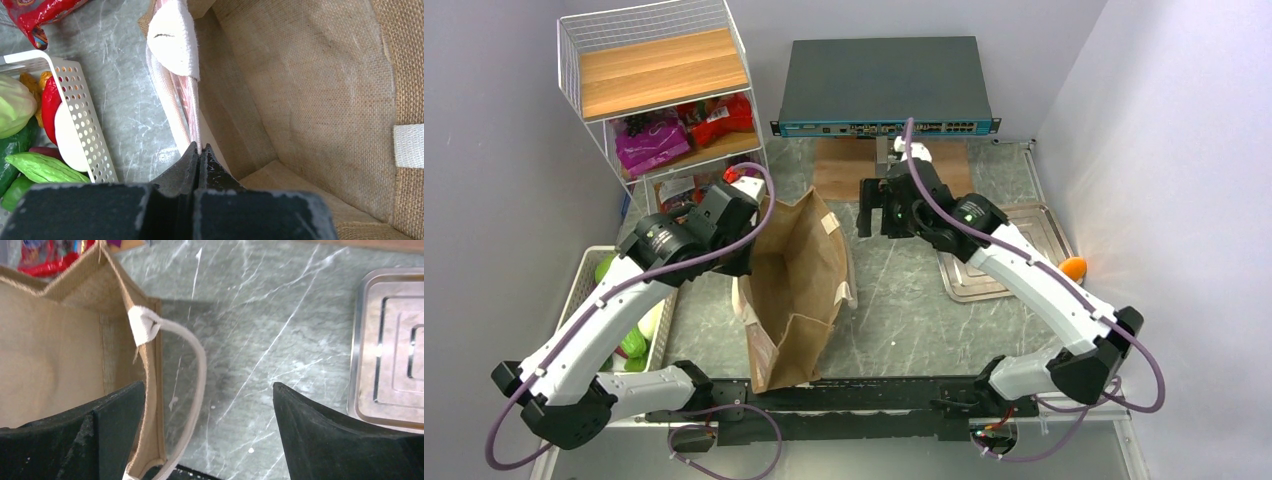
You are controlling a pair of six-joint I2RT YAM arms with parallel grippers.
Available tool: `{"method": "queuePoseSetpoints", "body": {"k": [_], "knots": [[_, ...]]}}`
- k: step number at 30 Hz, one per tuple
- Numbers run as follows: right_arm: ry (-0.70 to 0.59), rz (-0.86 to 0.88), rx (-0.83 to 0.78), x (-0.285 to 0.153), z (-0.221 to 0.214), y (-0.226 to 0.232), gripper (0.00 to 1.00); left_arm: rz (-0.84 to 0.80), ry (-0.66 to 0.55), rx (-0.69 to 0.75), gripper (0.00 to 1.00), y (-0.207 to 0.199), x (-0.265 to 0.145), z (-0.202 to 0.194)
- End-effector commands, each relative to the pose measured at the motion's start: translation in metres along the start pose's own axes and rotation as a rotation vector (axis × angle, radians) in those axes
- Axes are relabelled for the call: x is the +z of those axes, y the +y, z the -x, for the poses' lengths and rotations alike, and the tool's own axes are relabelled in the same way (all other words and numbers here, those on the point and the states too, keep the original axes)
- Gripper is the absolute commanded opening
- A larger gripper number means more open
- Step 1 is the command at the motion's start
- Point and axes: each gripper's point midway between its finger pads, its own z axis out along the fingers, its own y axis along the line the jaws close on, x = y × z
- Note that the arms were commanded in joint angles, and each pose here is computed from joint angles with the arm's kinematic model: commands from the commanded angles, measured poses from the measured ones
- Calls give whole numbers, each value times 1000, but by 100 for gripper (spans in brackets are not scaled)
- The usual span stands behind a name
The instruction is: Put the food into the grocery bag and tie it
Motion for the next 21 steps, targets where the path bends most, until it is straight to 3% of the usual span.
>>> {"method": "queuePoseSetpoints", "body": {"k": [1,6,13,21], "knots": [[-201,-54,60,-21,38,-21,100,-24,-74,-6,0,-7,-5,23],[-200,-118,115,-21,58,-60,100,-29,-90,-11,0,-10,-15,39],[-59,-269,75,-7,46,-110,100,-19,-100,-15,0,-14,-16,56],[-2,-286,205,16,38,-139,100,5,-58,-49,0,-15,-8,52]]}}
